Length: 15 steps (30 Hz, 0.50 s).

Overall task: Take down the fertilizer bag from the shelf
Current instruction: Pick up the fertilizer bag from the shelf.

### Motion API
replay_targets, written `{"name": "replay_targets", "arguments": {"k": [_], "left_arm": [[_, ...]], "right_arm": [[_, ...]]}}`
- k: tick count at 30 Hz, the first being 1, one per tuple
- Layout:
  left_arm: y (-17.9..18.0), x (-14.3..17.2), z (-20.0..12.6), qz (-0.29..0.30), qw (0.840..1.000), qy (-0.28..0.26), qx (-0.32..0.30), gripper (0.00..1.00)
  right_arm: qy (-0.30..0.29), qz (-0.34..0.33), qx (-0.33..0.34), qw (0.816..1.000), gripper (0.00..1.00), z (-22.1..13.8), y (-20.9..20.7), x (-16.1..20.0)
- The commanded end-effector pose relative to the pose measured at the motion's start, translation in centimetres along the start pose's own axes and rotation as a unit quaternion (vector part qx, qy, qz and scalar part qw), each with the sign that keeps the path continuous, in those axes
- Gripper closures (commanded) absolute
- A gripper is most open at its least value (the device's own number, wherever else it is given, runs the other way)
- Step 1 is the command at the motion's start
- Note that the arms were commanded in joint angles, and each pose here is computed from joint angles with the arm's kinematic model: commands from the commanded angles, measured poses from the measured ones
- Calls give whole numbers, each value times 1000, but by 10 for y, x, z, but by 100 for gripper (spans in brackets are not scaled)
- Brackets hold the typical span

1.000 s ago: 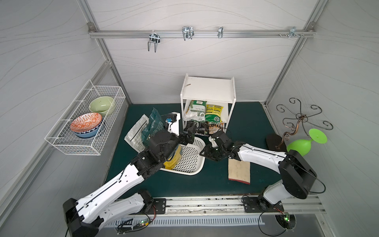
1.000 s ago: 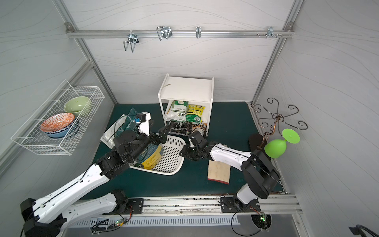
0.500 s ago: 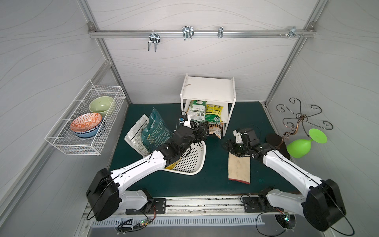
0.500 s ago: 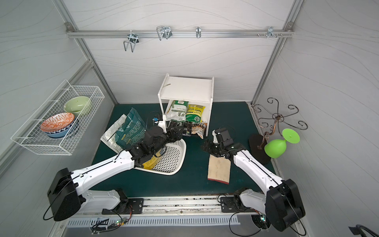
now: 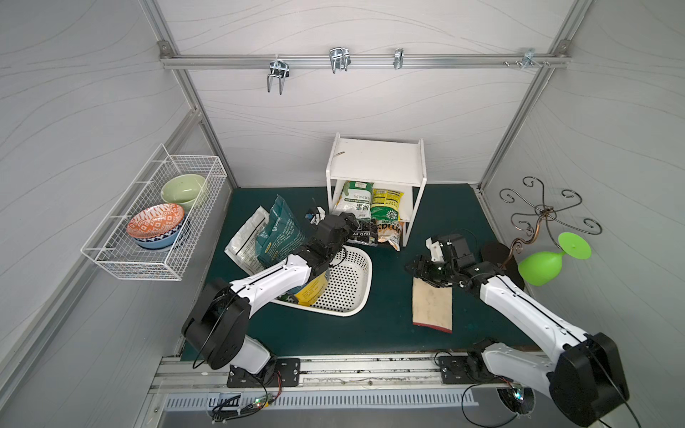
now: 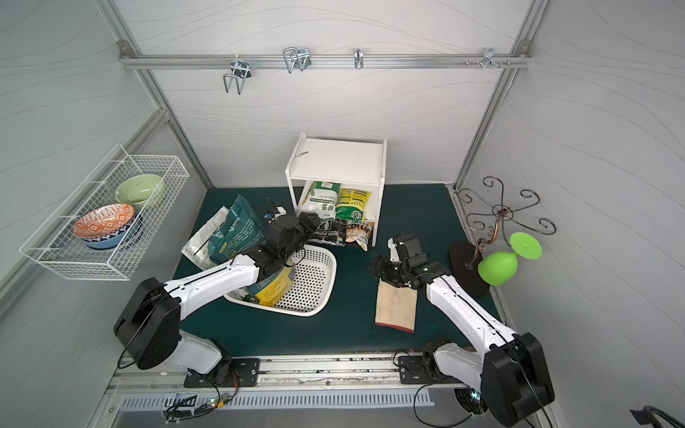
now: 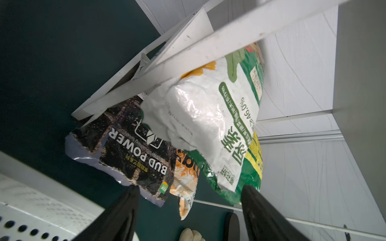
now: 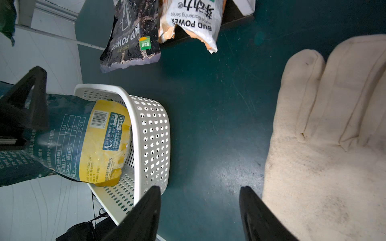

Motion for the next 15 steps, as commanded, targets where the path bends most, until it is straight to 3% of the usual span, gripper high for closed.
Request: {"name": "replay_targets", "arguments": {"k": [1,7,15], "left_arm": [[-17,-16,10,-51,998,-21,43,24],[-19,-18,28,-66,996,-17,53,31],[-31,-25,39,-66,994,-15,86,55]], "right_arm": [[-2,-5,-4,1000,37,-4,-1,1],[-5,-10,1,1000,37,-6,-3,0],[-3,-11,1,1000,37,-7,-3,0]]}}
Point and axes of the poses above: each gripper's point midway between its finger pads, its own z axis out along the fingers, its own y axis along the line the jaws close on, x = y × z, the point moved 6 cm from there along -z, back along the fingers, and after that the axes turned 10 degrees about z, right-handed, at the moved point
